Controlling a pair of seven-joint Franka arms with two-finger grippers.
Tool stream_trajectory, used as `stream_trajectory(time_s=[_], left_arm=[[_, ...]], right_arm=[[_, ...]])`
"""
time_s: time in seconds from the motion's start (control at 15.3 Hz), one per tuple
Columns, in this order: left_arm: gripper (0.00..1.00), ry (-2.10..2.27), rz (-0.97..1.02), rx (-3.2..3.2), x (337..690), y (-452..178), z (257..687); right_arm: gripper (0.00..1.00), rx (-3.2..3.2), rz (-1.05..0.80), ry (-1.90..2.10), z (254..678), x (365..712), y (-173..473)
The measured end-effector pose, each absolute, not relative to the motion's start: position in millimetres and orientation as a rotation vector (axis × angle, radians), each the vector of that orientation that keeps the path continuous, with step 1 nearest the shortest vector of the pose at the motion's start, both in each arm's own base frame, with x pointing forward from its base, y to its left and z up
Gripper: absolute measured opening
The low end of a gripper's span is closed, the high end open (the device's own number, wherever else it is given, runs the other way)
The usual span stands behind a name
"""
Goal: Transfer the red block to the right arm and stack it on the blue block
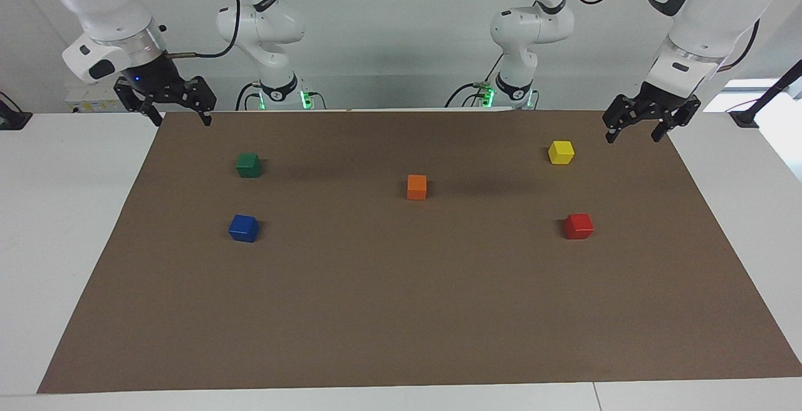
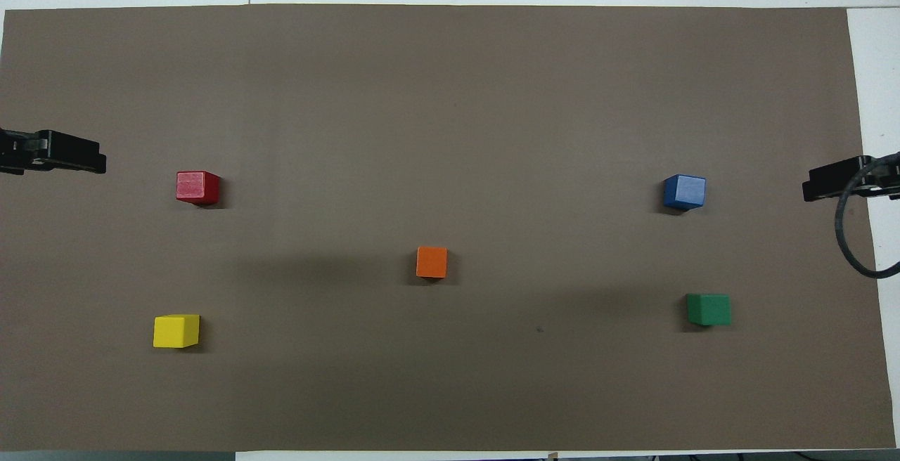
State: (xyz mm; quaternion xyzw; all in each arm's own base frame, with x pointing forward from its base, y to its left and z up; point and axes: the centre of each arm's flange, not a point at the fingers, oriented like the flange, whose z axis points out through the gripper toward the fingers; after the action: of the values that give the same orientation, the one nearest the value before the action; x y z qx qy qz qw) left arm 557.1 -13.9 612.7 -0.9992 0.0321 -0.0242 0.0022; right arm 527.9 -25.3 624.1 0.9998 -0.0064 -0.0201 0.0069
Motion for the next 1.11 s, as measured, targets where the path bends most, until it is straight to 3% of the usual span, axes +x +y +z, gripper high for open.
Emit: stream_trajectory(time_s=[0.33, 0.72, 0.91, 1.11], left_arm=[[1.00, 0.090, -0.068, -3.136, 566.6, -8.7, 570.7], [1.00, 0.105, -0.046, -3.145, 610.7, 14.8, 454.7], [1.00, 0.092, -0.059, -3.148, 613.5, 21.9, 394.1], [1.00, 0.096, -0.028, -3.152, 609.4, 20.7, 367.4]], right_arm=[[1.00, 3.127, -0.063, -0.018, 624.1, 527.9, -24.8], [1.00, 3.127, -0.070, -0.015, 623.4, 527.5, -23.7], [1.00, 3.127, -0.071, -0.015, 623.2, 527.4, -23.7], [1.00, 3.127, -0.082, -0.015, 620.3, 526.8, -23.7]])
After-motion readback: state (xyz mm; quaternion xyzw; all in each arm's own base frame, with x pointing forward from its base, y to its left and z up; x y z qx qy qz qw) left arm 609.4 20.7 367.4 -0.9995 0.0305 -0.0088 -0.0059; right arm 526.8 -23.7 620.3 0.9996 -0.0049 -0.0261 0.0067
